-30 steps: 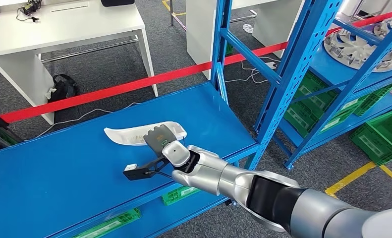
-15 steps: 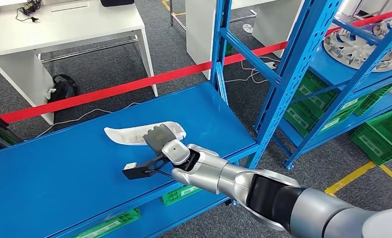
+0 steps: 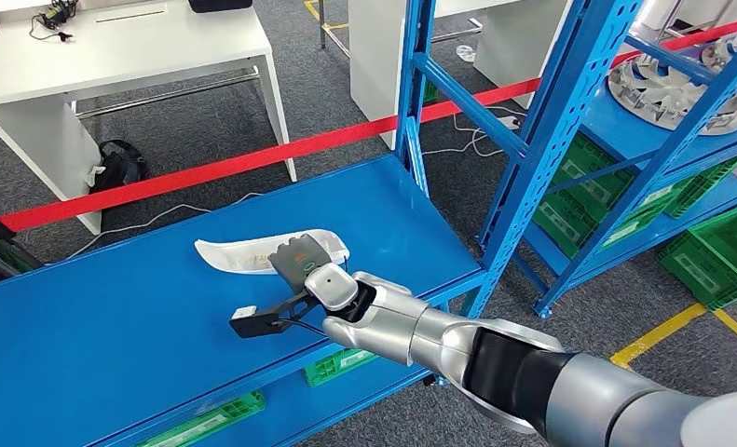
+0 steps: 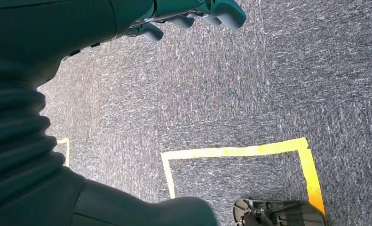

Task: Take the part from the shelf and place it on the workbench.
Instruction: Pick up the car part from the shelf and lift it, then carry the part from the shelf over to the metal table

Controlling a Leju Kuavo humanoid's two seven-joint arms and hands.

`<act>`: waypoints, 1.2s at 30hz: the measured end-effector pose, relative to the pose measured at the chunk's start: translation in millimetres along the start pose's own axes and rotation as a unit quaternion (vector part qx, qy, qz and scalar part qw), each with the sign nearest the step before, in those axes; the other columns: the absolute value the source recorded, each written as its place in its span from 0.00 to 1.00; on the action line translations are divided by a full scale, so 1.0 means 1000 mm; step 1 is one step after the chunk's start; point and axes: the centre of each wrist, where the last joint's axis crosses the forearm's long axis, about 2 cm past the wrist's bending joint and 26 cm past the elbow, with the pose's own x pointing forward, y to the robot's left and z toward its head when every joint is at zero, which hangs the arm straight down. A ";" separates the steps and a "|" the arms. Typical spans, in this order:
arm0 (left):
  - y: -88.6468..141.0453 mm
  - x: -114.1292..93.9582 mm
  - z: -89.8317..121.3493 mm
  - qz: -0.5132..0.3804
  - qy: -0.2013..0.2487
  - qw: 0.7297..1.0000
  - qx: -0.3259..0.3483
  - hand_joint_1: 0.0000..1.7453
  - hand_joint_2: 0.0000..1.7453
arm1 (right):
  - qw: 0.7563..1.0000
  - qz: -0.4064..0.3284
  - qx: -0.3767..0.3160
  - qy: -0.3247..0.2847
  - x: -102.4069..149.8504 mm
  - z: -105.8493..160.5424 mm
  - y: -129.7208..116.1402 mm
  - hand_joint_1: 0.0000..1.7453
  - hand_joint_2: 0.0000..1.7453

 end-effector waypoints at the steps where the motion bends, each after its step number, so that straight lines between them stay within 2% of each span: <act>1: 0.000 0.000 0.000 0.000 0.000 1.000 0.000 0.00 1.00 | 1.000 -0.004 -0.003 -0.001 0.000 0.000 0.000 1.00 1.00; 6: 0.000 0.000 0.000 0.005 0.004 1.000 0.000 0.00 1.00 | 0.997 -0.051 -0.045 -0.019 0.007 0.003 -0.005 1.00 1.00; 10: -0.001 -0.005 0.000 0.017 0.007 1.000 0.000 0.00 1.00 | 0.986 -0.092 -0.134 -0.029 0.005 0.011 -0.033 1.00 1.00; 16: -0.002 -0.013 -0.001 0.023 0.012 1.000 0.004 0.00 1.00 | 0.938 -0.120 -0.316 -0.078 0.013 0.040 -0.087 1.00 1.00; 21: -0.003 -0.015 -0.001 0.021 0.018 1.000 0.003 0.00 1.00 | 0.905 -0.103 -0.394 -0.118 0.030 0.063 -0.108 1.00 1.00; 27: -0.004 -0.014 0.000 0.014 0.018 1.000 0.003 0.00 1.00 | 0.885 -0.096 -0.433 -0.140 0.052 0.079 -0.111 1.00 1.00; 36: -0.003 -0.011 0.000 0.010 0.018 1.000 0.001 0.00 1.00 | 0.879 -0.104 -0.441 -0.151 0.063 0.085 -0.106 1.00 1.00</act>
